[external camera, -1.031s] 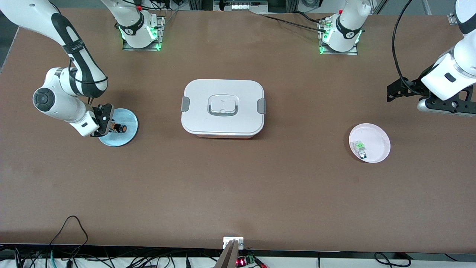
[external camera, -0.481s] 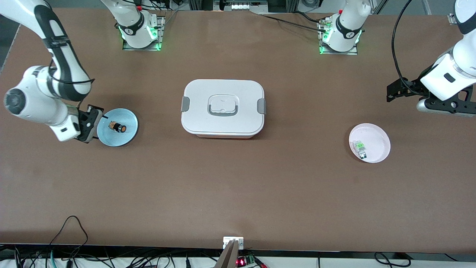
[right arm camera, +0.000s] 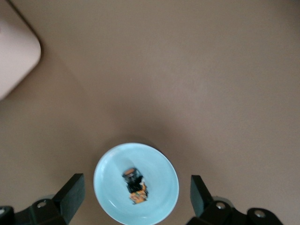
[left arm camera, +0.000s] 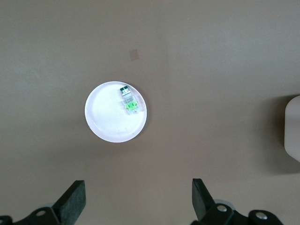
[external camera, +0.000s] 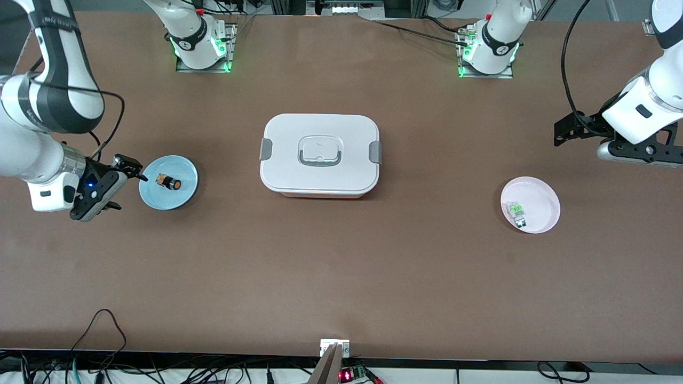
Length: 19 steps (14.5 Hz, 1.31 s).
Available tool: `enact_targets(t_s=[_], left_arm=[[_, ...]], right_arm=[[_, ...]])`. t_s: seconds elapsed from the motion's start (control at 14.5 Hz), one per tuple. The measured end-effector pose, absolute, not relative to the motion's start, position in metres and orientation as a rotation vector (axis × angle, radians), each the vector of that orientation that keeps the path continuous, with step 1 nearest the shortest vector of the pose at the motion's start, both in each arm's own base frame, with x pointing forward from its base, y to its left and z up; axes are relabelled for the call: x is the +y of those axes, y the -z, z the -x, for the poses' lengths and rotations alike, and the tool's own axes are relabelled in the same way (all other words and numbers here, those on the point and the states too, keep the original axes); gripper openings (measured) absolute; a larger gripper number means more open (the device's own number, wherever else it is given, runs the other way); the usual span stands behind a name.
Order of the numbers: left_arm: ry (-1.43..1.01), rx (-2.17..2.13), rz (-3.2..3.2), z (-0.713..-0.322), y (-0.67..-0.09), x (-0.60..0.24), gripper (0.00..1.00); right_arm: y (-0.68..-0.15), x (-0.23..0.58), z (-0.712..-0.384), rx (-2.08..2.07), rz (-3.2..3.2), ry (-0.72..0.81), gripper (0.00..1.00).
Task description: Transfer orange switch to right arm and place
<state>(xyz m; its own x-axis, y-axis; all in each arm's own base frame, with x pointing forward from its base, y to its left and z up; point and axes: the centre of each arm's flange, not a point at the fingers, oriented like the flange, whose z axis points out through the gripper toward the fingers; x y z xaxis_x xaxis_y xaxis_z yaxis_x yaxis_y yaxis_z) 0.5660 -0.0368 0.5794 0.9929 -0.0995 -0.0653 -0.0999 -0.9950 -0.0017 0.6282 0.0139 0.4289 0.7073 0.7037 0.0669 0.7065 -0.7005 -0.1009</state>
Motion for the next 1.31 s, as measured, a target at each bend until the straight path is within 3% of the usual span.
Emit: enact_targets(t_s=[0.28, 0.62, 0.96, 1.31], left_arm=[[-0.102, 0.153, 3.131, -0.566, -0.579, -0.037, 1.00], [-0.102, 0.149, 3.131, -0.566, -0.580, -0.036, 1.00], [-0.103, 0.146, 3.131, -0.566, -0.580, -0.036, 1.00], [-0.103, 0.145, 3.131, -0.566, -0.580, -0.036, 1.00]], right_arm=[[-0.475, 0.063, -0.620, -0.730, 2.979, -0.048, 1.00], [-0.523, 0.063, -0.608, -0.331, 3.092, -0.118, 1.00], [-0.577, -0.015, -0.600, -0.113, 3.191, -0.050, 1.00], [-0.585, -0.075, -0.583, 0.086, 3.202, -0.127, 1.00]])
